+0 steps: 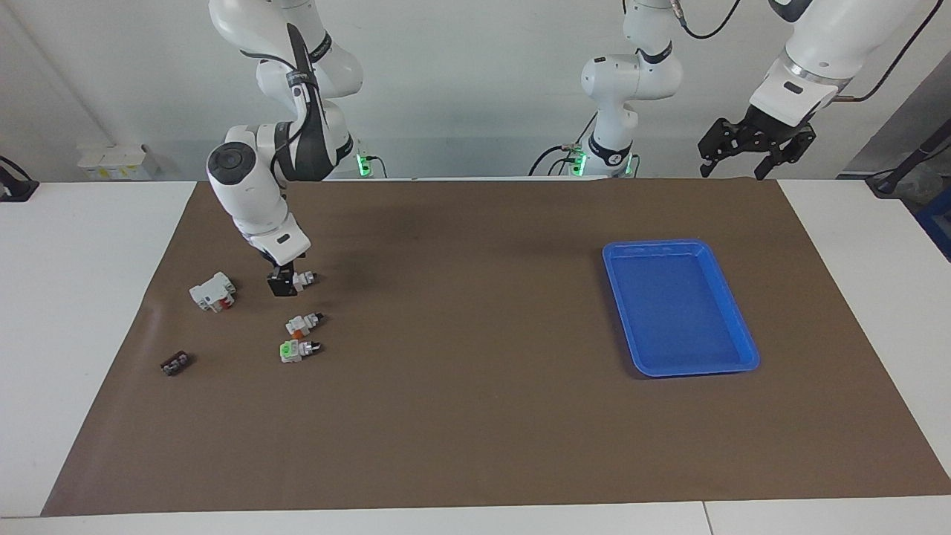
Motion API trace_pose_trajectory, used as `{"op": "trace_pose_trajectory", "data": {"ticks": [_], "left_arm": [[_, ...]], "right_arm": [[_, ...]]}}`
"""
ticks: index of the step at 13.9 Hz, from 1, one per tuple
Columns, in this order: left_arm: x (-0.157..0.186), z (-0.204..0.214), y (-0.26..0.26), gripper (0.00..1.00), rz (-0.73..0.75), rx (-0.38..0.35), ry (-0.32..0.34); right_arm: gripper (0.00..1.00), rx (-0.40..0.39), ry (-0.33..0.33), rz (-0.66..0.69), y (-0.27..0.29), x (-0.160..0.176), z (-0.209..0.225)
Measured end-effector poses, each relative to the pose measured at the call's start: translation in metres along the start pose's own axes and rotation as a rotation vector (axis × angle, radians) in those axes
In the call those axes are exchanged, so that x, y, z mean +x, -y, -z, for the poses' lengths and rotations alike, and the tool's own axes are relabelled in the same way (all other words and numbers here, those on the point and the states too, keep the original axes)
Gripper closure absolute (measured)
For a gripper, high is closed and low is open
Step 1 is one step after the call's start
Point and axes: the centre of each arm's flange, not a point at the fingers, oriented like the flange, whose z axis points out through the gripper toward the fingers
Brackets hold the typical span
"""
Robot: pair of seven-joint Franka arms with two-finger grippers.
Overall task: Turn and place switch with both arms
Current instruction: 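Reach the right gripper down and grasp the white-and-red switch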
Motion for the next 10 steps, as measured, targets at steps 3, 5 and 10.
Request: {"op": "trace_pose_trajectory", "data": {"ticks": [3, 5, 10], "left_arm": [[0.0, 0.0, 0.0, 0.0, 0.0, 0.0, 0.0], [0.0, 0.0, 0.0, 0.0, 0.0, 0.0, 0.0], [0.0, 0.0, 0.0, 0.0, 0.0, 0.0, 0.0]], "right_arm": [[0.03, -0.025, -0.002, 0.075, 0.011, -0.008, -0.022], [0.03, -0.01, -0.004, 0.094, 0.02, -0.012, -0.032], [0.04, -0.014, -0.008, 0.099, 0.037, -0.024, -0.041]]}}
